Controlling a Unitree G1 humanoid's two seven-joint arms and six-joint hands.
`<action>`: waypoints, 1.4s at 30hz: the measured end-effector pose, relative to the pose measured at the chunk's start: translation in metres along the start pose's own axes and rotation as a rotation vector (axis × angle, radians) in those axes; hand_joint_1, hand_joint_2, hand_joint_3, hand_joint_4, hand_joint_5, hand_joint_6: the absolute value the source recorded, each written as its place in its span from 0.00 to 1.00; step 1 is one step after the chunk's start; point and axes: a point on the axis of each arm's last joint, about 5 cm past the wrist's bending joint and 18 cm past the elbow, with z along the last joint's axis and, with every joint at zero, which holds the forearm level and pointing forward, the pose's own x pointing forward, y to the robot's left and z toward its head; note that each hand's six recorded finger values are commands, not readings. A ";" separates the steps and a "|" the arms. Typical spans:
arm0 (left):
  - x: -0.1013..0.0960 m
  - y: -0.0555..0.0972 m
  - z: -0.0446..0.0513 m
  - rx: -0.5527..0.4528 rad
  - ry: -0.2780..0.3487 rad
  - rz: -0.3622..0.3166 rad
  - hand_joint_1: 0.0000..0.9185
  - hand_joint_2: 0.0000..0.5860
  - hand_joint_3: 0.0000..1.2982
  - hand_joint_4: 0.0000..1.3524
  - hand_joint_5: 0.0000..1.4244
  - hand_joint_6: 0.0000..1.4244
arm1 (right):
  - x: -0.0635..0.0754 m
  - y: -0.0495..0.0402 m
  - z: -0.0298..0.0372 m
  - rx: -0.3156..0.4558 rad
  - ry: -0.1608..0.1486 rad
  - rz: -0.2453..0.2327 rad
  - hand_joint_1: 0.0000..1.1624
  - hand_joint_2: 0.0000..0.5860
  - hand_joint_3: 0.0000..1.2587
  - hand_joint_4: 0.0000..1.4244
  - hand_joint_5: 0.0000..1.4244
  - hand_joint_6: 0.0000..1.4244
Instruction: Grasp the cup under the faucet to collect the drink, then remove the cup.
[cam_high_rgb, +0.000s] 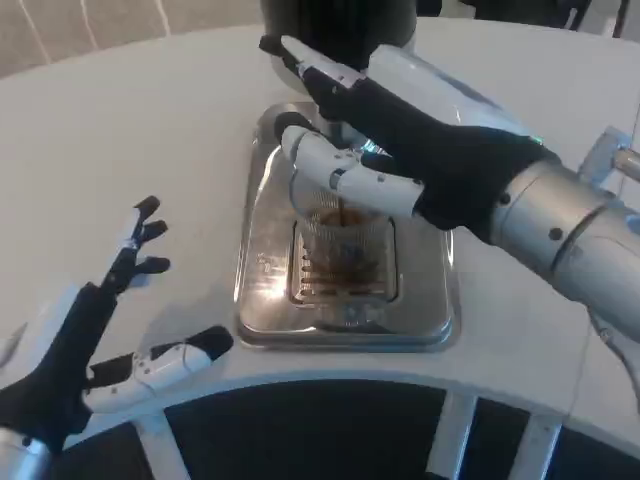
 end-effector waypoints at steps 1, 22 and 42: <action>0.002 -0.002 0.0010 -0.007 -0.007 0.001 0.37 0.08 0.00 0.00 0.14 0.14 | 0.000 0.0000 0.0000 0.000 0.000 0.000 0.00 0.99 0.00 0.00 0.00 0.00; 0.044 -0.030 0.0005 -0.048 -0.024 0.011 0.42 0.10 0.00 0.00 0.09 0.09 | -0.002 0.0011 -0.0023 0.017 -0.008 -0.005 0.00 0.99 0.00 0.00 0.00 0.00; 0.073 -0.040 0.0028 -0.048 -0.047 -0.002 0.43 0.09 0.00 0.00 0.09 0.08 | -0.002 0.0020 -0.0023 0.024 -0.010 -0.005 0.00 0.99 0.00 0.00 0.00 0.00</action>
